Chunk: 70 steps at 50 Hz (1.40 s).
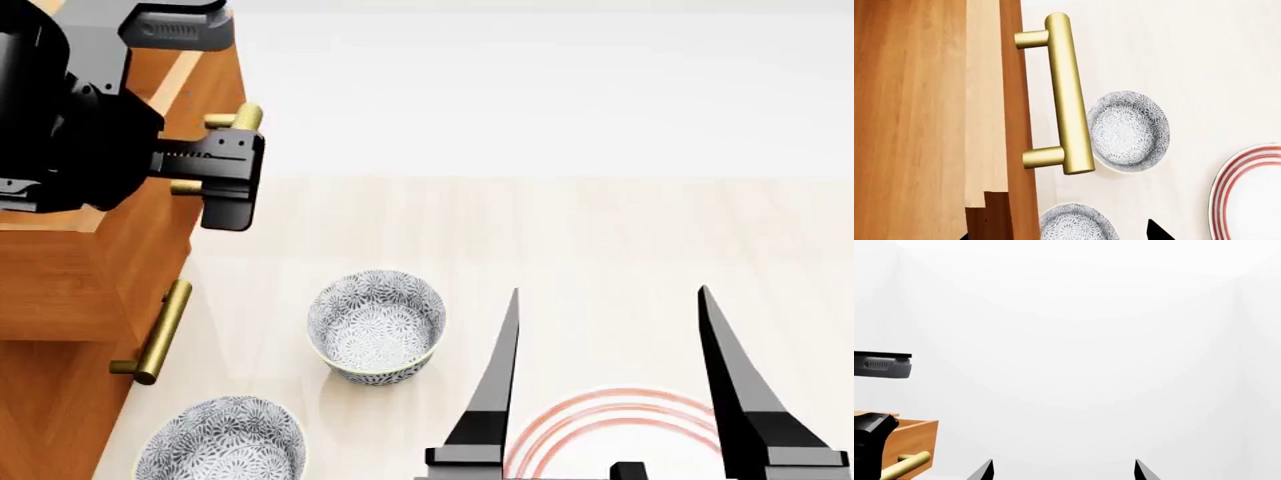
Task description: Open the top drawer of the cabinet.
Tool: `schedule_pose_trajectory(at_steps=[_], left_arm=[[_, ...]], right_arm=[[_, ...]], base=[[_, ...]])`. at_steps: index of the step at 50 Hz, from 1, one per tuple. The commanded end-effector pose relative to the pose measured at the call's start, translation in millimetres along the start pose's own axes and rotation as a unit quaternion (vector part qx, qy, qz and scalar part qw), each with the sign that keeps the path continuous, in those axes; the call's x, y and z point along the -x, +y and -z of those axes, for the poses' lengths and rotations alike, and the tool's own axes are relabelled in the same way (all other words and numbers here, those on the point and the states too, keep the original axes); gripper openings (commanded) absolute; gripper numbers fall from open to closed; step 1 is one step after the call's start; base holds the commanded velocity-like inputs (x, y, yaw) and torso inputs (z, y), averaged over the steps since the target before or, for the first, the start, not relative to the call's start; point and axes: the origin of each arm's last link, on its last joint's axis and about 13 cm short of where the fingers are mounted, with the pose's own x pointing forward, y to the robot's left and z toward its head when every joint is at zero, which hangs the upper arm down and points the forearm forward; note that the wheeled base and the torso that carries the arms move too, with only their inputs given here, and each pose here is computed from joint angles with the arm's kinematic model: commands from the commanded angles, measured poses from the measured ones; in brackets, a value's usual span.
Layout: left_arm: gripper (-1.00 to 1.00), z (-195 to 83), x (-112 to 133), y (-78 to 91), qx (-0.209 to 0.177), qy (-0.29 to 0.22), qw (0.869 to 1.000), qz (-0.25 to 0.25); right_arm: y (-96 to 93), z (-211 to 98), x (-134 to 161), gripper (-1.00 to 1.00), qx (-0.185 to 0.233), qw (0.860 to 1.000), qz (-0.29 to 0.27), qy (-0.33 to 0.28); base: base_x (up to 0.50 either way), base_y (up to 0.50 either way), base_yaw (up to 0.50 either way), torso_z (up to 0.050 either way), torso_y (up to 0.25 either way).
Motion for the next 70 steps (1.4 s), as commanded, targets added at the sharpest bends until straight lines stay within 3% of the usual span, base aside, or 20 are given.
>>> schedule_pose_trajectory(at_steps=[1,24,70], left_arm=[[1.00,-1.3,8.2,-7.9,-0.004,-0.008,0.999,0.033],[1.00,-0.8,14.5,-27.8,-0.031,-0.016,0.998,0.049],[1.00,17.4,8.5,-97.4,-0.088,-0.008,0.988,0.128]], right_arm=[[-0.1,0.1,0.3,1.00,0.000,1.000,0.000,0.000],[0.3,-0.4,0.0,1.00,0.000,1.000,0.000,0.000],[-2.9,-2.9,0.2,1.00,-0.001,1.000,0.005,-0.005]], base=[[0.00,0.00,0.00,0.000,0.000],[0.00,0.00,0.00,0.000,0.000],[0.00,0.00,0.00,0.000,0.000]])
